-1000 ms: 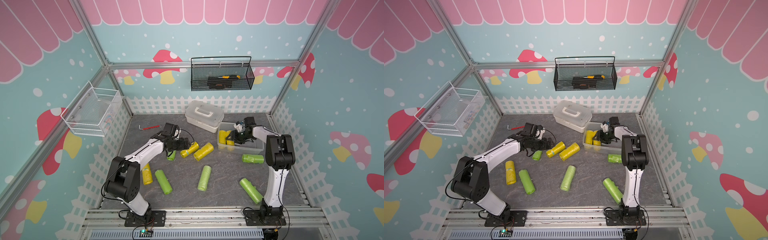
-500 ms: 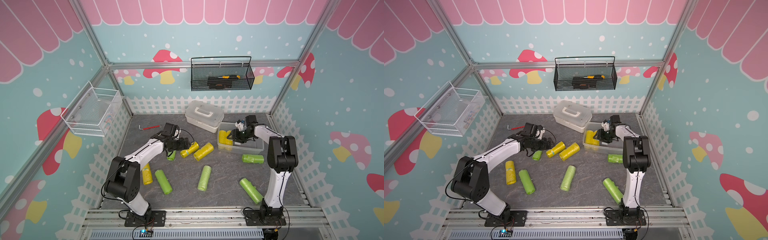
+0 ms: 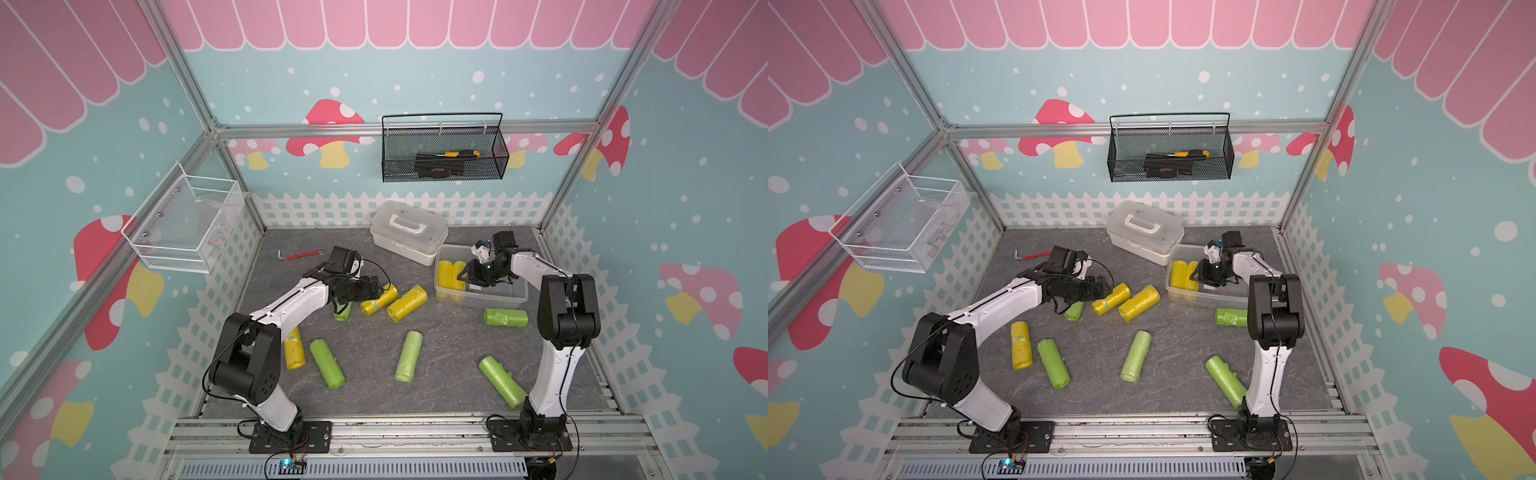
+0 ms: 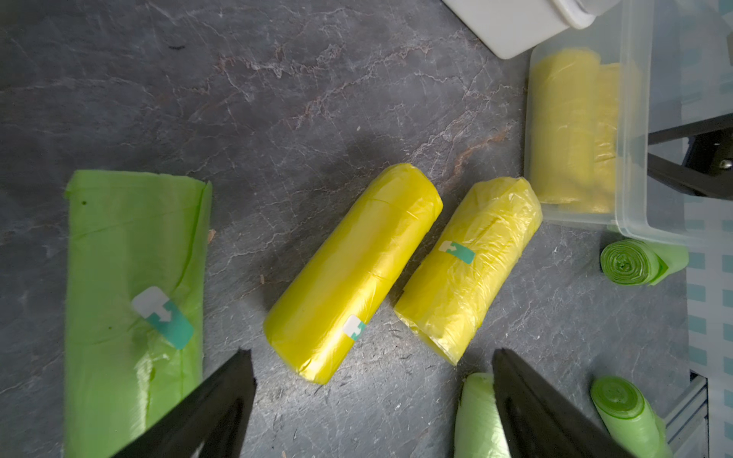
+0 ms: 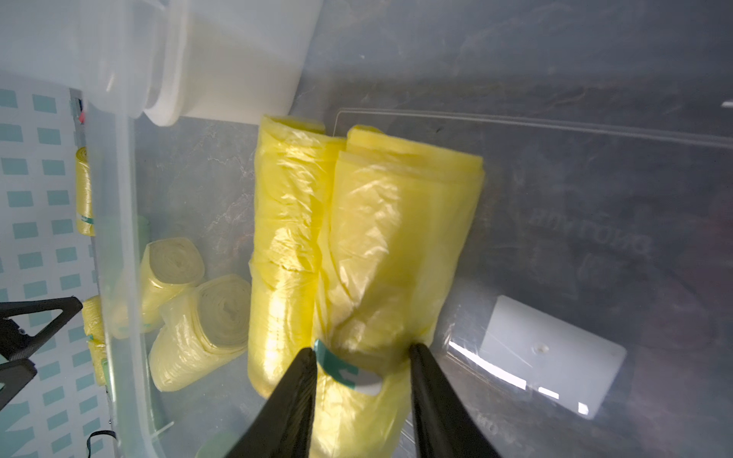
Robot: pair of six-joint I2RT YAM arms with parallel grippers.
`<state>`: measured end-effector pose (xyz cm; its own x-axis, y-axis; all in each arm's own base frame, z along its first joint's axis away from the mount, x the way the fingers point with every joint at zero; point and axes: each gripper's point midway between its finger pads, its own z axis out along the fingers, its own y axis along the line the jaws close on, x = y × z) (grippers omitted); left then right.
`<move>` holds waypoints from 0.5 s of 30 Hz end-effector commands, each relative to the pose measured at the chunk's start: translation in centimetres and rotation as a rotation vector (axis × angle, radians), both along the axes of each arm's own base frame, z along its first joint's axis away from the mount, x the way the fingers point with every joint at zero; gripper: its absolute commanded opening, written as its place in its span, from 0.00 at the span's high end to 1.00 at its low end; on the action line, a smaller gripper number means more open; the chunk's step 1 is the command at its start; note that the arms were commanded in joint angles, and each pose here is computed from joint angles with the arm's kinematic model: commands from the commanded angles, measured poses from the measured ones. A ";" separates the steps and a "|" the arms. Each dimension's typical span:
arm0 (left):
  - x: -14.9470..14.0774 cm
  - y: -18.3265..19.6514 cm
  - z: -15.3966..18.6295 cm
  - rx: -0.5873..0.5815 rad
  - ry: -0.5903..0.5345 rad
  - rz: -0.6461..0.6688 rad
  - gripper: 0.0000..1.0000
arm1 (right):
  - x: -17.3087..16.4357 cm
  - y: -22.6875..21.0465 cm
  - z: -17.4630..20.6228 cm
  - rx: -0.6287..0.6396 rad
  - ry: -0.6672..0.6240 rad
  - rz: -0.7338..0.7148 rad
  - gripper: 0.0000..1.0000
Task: Put the roll of trash bags into the storage box
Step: Place the roll of trash bags in the storage box.
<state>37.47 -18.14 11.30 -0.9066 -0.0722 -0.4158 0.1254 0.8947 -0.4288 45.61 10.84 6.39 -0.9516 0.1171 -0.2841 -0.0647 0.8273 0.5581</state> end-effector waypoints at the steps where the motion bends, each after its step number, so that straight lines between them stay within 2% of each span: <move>1: 0.0 -0.3 0.7 -0.012 -0.024 -0.002 0.05 | -1.2 -0.1 -2.1 -0.009 0.059 0.011 0.61; 8: 0.1 0.0 0.5 0.017 -0.035 -0.009 0.05 | -1.0 -0.4 -0.5 -0.037 0.019 0.015 0.61; 15: 0.1 0.6 0.2 0.121 -0.060 -0.098 0.05 | -0.6 -1.1 3.4 -0.086 -0.066 0.036 0.52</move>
<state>37.35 -17.72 11.00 -0.8989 -0.0103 -0.4381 0.1712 0.9120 -0.3727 44.98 10.16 6.76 -0.9518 0.0865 -0.2943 -0.0820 0.8527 0.5159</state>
